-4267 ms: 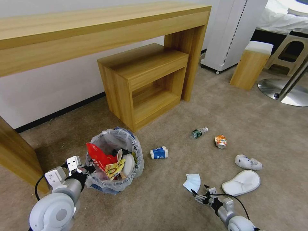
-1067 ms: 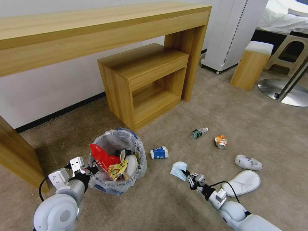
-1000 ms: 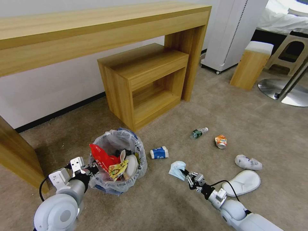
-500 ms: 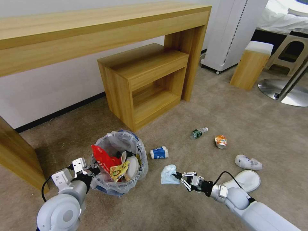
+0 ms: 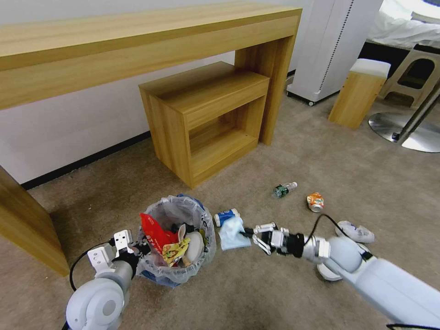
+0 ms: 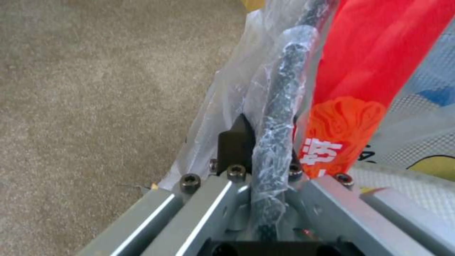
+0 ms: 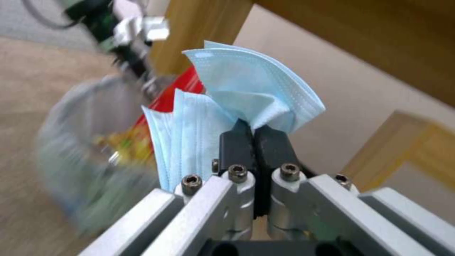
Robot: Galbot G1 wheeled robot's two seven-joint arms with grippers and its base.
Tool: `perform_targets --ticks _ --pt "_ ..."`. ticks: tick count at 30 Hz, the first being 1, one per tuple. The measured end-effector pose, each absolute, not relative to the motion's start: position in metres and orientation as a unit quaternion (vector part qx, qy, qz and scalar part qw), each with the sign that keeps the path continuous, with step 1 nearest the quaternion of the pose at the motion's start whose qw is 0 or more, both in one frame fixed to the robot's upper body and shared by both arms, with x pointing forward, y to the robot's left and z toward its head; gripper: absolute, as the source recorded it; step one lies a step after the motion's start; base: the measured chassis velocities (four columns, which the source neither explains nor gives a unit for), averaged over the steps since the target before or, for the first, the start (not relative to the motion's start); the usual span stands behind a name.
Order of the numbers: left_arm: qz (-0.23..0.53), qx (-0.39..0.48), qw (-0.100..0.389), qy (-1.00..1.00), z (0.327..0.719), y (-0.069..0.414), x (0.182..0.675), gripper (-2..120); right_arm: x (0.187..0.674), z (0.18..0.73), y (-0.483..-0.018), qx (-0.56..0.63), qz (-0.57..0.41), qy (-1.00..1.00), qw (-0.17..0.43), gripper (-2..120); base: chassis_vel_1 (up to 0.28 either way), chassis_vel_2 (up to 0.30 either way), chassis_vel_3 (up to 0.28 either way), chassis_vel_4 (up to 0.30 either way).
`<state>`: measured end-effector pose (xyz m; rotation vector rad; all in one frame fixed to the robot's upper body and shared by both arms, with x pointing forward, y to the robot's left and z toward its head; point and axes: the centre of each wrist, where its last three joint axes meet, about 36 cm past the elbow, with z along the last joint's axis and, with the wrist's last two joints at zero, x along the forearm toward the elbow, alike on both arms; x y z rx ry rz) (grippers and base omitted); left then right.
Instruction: Pick up the trash bin and place the garbage on the floor into it.
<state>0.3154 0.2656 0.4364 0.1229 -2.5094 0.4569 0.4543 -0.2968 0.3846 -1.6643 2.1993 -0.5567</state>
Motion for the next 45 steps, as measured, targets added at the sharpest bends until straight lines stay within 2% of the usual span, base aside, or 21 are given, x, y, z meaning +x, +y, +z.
perform_targets --ticks 7,13,20,24,33,45 --pt "0.169 0.047 0.292 -0.940 0.434 0.265 0.316 0 0.476 0.416 -0.262 -0.582 -0.183 0.769 0.191 0 0.000 0.000 0.000 0.000" --pt "0.166 0.046 0.295 -0.940 0.432 0.266 0.317 0 0.484 0.416 -0.235 -0.597 -0.169 0.760 0.193 0 0.000 0.000 0.000 0.000" --pt "0.164 0.050 0.294 -0.940 0.432 0.270 0.317 0 0.505 0.420 -0.177 -0.644 -0.162 0.721 0.199 0 0.000 0.000 0.000 0.000" --pt "0.176 0.054 0.292 -0.938 0.441 0.272 0.317 0 0.513 0.423 -0.163 -0.655 -0.166 0.708 0.204 0 0.000 0.000 0.000 0.000" --pt "0.206 0.053 0.293 -0.932 0.468 0.272 0.314 0 0.518 0.424 -0.155 -0.663 -0.168 0.700 0.206 0 0.000 0.000 0.000 0.000" --pt "0.247 0.048 0.327 -0.911 0.489 0.269 0.311 0 0.522 0.426 -0.153 -0.670 -0.176 0.691 0.207 0 0.000 0.000 0.000 0.000"
